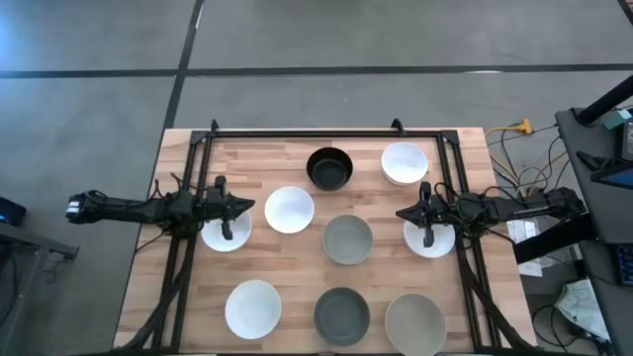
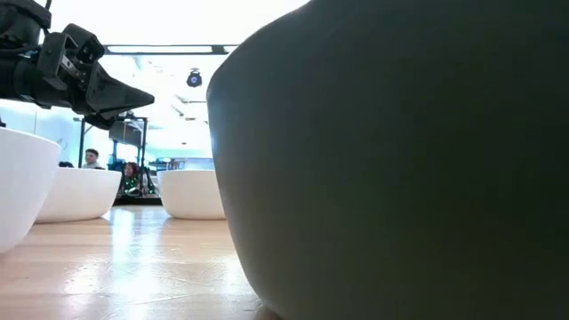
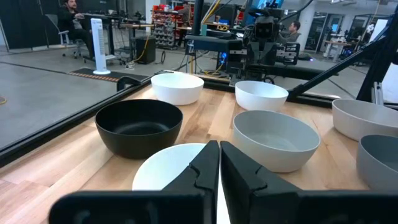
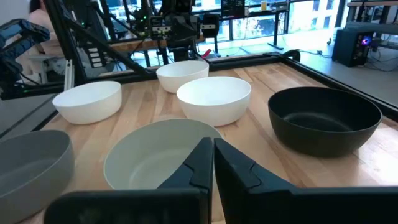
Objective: Nest bowls inside each other
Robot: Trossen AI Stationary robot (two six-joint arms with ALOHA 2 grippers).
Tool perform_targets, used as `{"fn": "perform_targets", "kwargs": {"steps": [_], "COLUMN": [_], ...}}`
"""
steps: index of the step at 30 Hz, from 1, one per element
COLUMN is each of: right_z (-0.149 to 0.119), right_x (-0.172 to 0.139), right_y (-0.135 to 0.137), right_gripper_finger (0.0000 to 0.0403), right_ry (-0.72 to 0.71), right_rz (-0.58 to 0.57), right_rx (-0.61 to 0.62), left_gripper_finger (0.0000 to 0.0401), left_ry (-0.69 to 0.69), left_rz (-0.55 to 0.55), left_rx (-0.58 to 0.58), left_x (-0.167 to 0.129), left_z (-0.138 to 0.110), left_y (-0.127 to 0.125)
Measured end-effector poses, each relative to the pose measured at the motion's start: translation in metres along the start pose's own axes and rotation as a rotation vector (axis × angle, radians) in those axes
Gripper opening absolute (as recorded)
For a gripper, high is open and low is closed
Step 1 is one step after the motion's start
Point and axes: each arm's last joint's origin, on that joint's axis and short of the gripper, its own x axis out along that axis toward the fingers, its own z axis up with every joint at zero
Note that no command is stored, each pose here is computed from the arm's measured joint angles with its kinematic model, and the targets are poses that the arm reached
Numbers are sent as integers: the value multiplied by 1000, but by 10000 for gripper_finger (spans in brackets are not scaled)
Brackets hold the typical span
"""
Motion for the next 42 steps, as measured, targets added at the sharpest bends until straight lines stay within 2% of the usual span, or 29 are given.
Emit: {"fn": "perform_targets", "kwargs": {"steps": [30,33,42], "right_z": [1,2,2], "right_x": [0,0,0], "right_y": [0,0,-1], "right_gripper_finger": [9,9,9], "right_ry": [-12,-19,-15], "right_rz": [0,-16,-28], "right_rx": [1,-59,-83], "left_gripper_finger": [0,0,0], "left_ry": [0,0,0], "left_rz": [0,0,0], "left_rx": [0,0,0], "left_x": [0,0,0], "left_z": [0,0,0], "left_y": [0,0,0]}}
